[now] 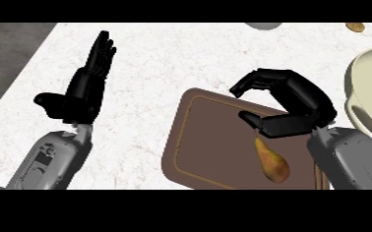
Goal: Pick the pear from the tray and place it in the pot
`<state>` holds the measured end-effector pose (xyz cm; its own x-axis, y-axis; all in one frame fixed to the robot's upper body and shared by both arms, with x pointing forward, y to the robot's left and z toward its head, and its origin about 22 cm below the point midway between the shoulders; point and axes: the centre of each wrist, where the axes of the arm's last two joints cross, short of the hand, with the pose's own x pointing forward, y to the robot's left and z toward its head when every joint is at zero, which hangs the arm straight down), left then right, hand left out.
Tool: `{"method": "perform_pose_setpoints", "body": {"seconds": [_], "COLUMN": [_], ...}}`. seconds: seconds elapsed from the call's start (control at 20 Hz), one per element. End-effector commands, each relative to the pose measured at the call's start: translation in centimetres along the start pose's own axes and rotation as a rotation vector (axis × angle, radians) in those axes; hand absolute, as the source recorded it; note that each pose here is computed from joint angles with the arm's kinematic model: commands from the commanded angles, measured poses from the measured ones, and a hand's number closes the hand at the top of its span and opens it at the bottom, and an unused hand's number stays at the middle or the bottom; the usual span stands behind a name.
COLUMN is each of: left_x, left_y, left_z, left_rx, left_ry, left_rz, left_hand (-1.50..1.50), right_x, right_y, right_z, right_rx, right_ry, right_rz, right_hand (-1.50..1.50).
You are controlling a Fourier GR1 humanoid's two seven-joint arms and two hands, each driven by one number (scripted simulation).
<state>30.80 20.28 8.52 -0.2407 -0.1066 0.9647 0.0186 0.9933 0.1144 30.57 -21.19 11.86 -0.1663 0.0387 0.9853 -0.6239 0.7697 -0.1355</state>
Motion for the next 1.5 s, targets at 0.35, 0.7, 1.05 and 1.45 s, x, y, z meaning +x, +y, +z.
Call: {"method": "perform_pose_setpoints", "body": {"seconds": [0.35, 0.7, 1.05, 1.45], "left_x": [0.6, 0.4, 0.5, -0.5], "left_y": [0.2, 0.7, 3.0, 3.8], "left_z": [-1.1, -1.0, -1.2, -0.4], "left_rx": [-0.003, 0.001, 0.028, 0.057], "left_ry": [-0.011, 0.010, -0.001, 0.016], "left_rz": [0.087, 0.103, 0.075, 0.078], "left_hand": [0.00, 0.00, 0.00, 0.00], "right_x": [1.8, 6.1, 6.0, 3.2], "right_y": [-4.0, -3.8, -1.2, 1.0], "right_z": [-3.0, -6.2, -7.9, -8.9], "right_rx": [0.744, 1.034, 1.152, 1.241], "right_ry": [-0.057, 0.040, 0.082, 0.189], "right_rz": [0.158, 0.399, 0.509, 0.601], "right_hand": [-1.50, -1.50, -1.50, -1.50]}}
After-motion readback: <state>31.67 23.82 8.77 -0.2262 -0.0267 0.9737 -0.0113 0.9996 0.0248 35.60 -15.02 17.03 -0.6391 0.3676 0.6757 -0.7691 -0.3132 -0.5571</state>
